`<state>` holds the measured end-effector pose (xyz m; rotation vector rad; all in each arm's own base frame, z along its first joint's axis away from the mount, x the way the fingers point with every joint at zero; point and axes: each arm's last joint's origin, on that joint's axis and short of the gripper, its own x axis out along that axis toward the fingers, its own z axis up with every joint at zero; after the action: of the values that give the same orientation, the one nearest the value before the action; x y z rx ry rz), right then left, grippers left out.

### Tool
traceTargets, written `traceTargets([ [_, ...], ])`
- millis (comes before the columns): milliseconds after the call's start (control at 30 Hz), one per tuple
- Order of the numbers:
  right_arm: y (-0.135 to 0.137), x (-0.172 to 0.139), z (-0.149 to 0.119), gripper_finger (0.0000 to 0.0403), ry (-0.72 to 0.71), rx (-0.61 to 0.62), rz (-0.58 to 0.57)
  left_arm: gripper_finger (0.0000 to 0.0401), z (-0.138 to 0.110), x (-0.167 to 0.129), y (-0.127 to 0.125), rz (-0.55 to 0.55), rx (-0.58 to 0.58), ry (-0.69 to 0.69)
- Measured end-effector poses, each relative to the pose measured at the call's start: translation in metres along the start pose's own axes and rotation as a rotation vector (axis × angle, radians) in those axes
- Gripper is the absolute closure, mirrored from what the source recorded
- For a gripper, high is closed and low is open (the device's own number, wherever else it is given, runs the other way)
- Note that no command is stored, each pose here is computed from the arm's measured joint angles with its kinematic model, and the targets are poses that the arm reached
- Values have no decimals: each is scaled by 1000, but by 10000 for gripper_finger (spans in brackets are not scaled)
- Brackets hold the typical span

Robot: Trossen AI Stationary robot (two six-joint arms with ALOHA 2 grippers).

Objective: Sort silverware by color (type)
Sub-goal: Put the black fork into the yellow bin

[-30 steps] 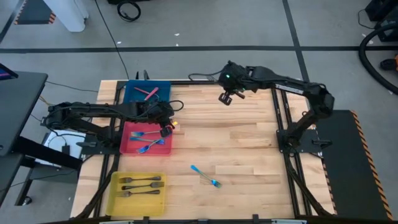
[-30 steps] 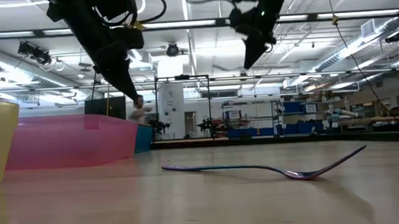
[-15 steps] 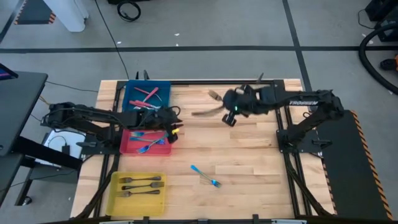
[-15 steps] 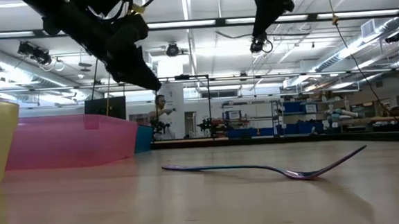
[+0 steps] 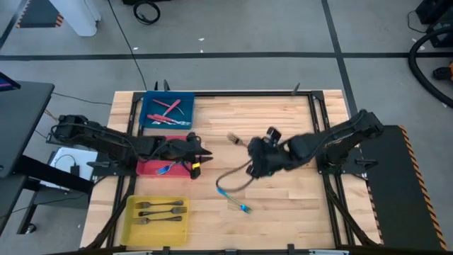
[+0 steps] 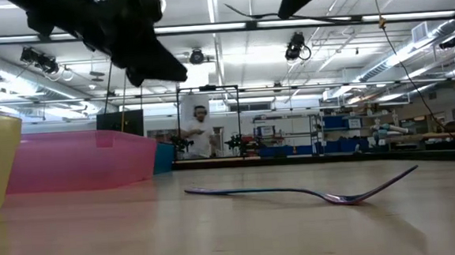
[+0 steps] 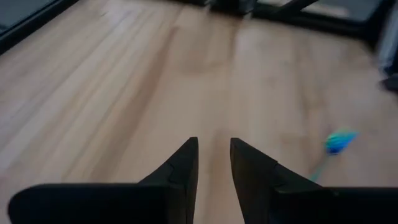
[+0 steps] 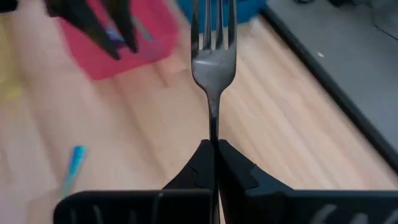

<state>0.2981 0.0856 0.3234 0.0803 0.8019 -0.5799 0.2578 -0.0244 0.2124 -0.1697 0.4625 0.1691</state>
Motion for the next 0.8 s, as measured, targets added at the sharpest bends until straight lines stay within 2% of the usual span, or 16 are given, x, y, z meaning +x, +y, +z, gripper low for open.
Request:
traceTargets([
  [233,56,8,-19,395,-128,-19,14,308,7,-8,-30,-136,-20,-127],
  [500,110,13,-31,395,-374,-38,-9,308,14,-20,-55,-265,-35,-258],
  [633,124,7,-28,395,-475,-63,-9,308,18,-22,-58,-284,-42,-302],
  [800,126,3,-24,395,-525,-79,-53,308,21,-22,-55,-278,-49,-321],
])
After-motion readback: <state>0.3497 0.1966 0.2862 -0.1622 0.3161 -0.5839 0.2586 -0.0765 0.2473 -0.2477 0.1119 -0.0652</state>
